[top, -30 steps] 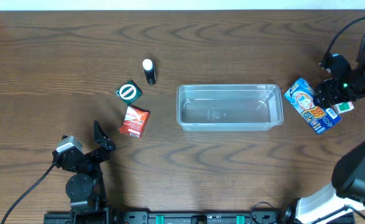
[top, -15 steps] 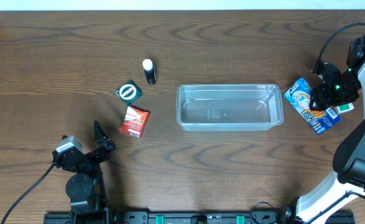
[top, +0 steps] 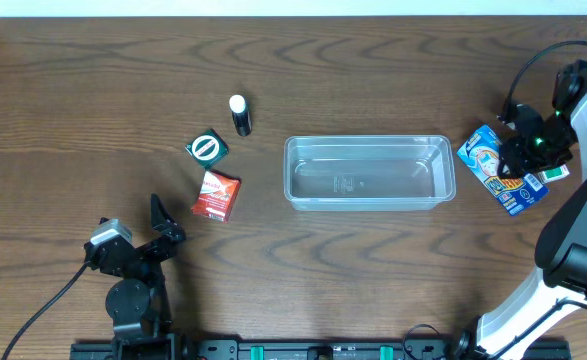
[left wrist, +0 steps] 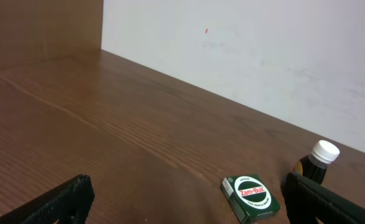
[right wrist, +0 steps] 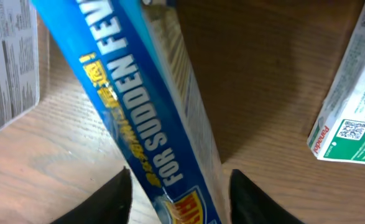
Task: Pack container
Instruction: 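Move right gripper to the blue fever-patch box and grasp it, then lift the blue box and carry it left over the container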
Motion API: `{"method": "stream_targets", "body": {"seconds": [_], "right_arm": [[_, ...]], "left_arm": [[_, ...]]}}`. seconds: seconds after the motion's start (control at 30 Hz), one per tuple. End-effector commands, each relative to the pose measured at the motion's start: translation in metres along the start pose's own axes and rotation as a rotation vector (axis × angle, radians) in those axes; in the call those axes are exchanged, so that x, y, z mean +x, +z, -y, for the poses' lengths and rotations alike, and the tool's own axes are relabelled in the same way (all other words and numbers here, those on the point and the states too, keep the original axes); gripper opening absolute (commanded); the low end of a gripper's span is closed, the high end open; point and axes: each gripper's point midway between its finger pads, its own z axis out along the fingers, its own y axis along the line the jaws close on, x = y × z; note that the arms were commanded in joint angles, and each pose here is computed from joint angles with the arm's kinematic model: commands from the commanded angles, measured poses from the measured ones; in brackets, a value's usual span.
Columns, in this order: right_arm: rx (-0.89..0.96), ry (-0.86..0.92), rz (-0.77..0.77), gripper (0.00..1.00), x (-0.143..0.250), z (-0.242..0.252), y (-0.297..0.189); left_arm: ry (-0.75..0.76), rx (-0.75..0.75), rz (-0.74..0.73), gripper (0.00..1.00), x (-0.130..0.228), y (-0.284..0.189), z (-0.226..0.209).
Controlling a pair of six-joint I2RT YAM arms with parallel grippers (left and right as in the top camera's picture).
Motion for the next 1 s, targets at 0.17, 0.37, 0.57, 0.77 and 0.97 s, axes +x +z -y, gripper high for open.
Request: {"method": "stream_targets", "body": {"seconds": [0.17,0.37,0.57,0.77,0.97], "right_arm": [[0.003,0.031,0.019,0.41,-0.003,0.004,-0.002],[0.004,0.037,0.02,0.25,-0.004,0.004,-0.003],[0.009,0.056,0.019,0.25,-0.004,0.005,-0.004],[0.038,0.112,0.061,0.16,-0.014,0.011,-0.038],[0.058,0.158,0.111,0.14,-0.022,0.01,-0.084]], "left_arm": [[0.031,-0.02,-0.044,0.98,0.016,0.001,-0.006],[0.031,-0.02,-0.044,0.98,0.016,0.001,-0.006],[0.031,-0.02,-0.044,0.98,0.016,0.001,-0.006],[0.031,-0.02,-0.044,0.98,0.016,0.001,-0.006],[0.031,-0.02,-0.044,0.98,0.016,0.001,-0.006]]}}
